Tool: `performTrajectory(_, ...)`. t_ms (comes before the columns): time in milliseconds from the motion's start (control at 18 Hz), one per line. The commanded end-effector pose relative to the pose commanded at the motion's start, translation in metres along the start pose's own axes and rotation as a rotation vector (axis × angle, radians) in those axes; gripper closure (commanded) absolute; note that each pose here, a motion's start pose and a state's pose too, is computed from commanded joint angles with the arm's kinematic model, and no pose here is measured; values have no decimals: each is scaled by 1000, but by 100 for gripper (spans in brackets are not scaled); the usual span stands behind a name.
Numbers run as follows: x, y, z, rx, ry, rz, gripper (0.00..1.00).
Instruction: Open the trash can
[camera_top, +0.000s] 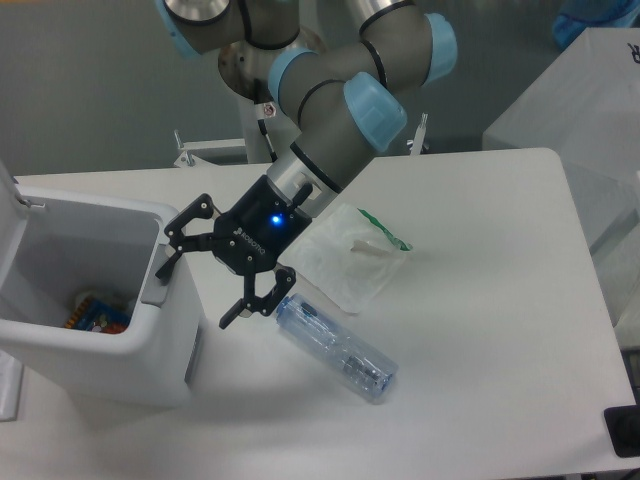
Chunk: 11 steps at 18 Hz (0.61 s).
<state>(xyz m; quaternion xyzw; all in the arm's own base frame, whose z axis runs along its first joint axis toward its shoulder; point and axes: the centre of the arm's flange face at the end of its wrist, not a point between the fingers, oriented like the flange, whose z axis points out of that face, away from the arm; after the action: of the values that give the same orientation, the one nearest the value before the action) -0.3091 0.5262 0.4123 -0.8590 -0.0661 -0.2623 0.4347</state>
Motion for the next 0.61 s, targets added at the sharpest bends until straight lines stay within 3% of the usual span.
performTrajectory(389, -9, -8, -33, 42, -46, 2, 0)
performTrajectory(611, -38, -4, -69, 80, -102, -28, 0)
